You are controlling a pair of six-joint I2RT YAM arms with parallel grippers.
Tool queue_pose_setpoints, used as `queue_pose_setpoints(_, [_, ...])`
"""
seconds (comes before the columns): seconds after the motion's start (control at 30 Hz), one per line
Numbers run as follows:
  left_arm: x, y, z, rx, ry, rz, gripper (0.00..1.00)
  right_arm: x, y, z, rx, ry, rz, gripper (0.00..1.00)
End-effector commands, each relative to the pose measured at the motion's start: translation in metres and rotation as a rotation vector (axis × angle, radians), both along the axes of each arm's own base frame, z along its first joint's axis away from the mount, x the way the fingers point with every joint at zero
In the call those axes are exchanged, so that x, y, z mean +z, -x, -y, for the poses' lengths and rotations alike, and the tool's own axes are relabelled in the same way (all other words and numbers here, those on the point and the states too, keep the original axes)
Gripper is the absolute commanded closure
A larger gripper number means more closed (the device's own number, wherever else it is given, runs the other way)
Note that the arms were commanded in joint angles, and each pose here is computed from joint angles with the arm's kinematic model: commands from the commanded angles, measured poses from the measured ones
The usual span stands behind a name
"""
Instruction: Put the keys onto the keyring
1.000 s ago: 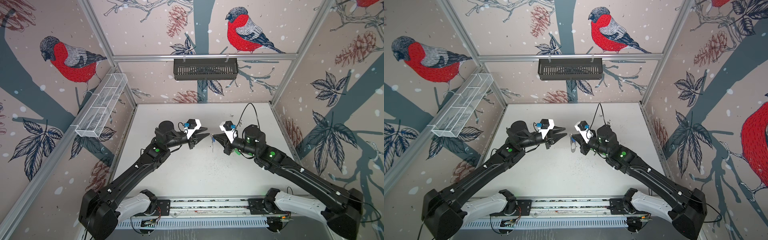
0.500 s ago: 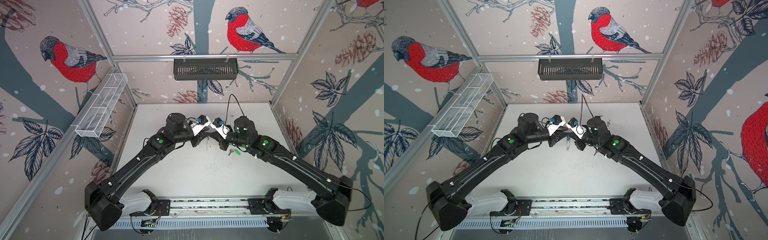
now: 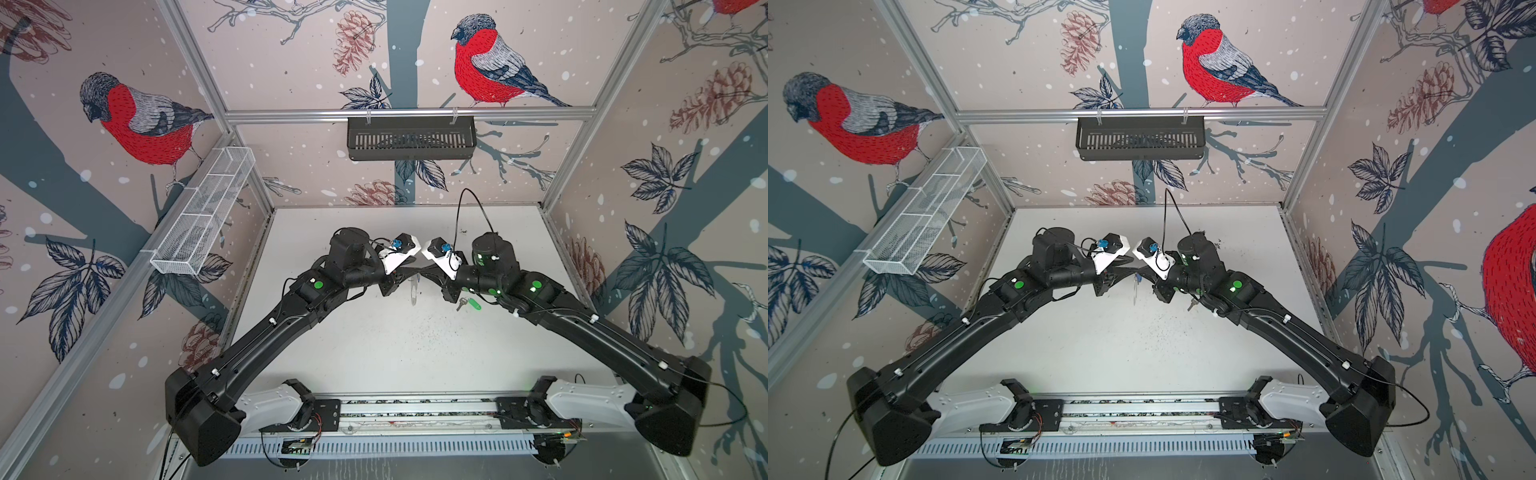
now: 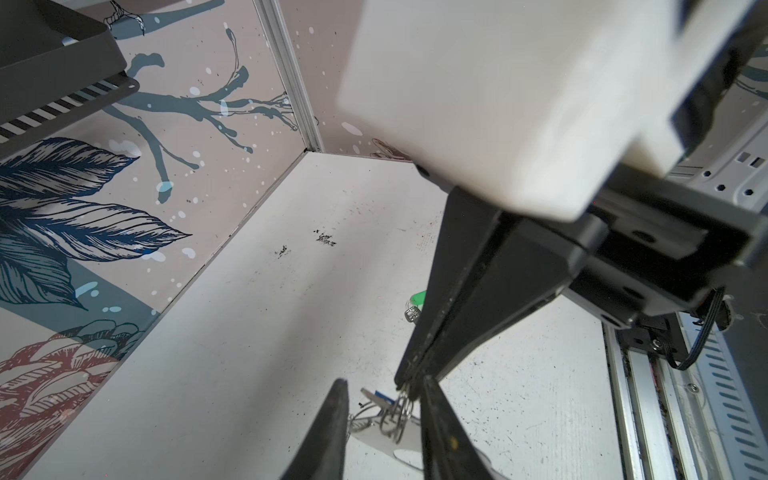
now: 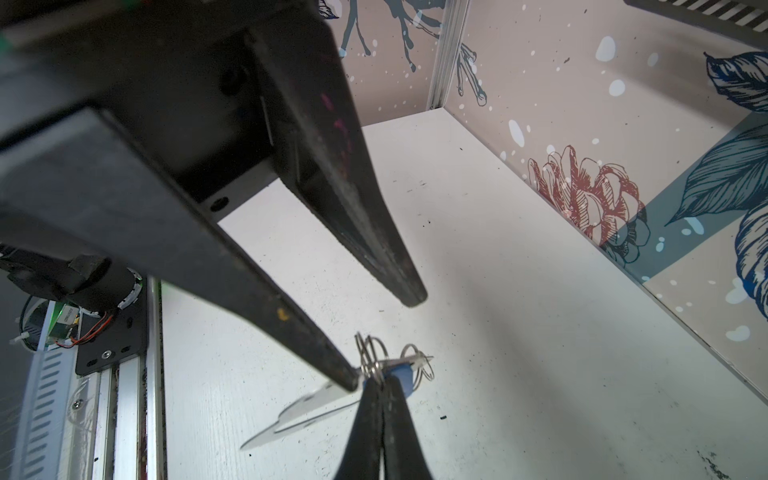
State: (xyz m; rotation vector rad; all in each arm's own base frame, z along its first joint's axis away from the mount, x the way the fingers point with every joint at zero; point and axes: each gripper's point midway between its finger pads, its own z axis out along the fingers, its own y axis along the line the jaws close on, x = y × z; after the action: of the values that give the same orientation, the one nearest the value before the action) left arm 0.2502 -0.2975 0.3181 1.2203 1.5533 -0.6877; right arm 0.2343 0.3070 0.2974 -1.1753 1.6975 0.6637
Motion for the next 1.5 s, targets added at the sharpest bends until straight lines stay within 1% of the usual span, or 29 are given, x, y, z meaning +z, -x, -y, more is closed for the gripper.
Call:
queue_pose_setpoints(0.0, [-0.001,-0.002,0.001,0.002,0.001,0.009,0.68,0.009,0.002,-0.003,0.019,-0.034,0.017,1.00])
queue_pose_setpoints(0.33, [-0.002,0.000,0.004,-0.023,0.008,0.007,0.68,0.009,0.006,-0.004,0.039,-0.050,0.020,1.00])
queue_pose_setpoints(0.43, [-0.004,0.000,0.005,-0.027,0.003,0.001,0.69,0.010,0.006,-0.004,0.040,-0.054,0.024,1.00])
queue_pose_setpoints(0.63, [-0.008,0.001,0.006,-0.038,-0.008,-0.012,0.75,0.014,0.006,-0.002,0.032,-0.069,0.034,1.00])
queue_pose_setpoints(1.03, [-0.008,0.001,0.007,-0.041,-0.004,-0.005,0.94,0.015,0.007,-0.001,0.042,-0.076,0.034,1.00])
queue_pose_setpoints(1.3, [-0.005,0.004,0.008,-0.059,0.030,0.008,1.00,0.015,0.008,-0.002,0.046,-0.081,0.032,1.00])
queue_pose_setpoints(1.47, [-0.003,0.006,0.009,-0.062,0.070,0.018,1.00,0.018,0.007,0.000,0.034,-0.089,0.036,1.00])
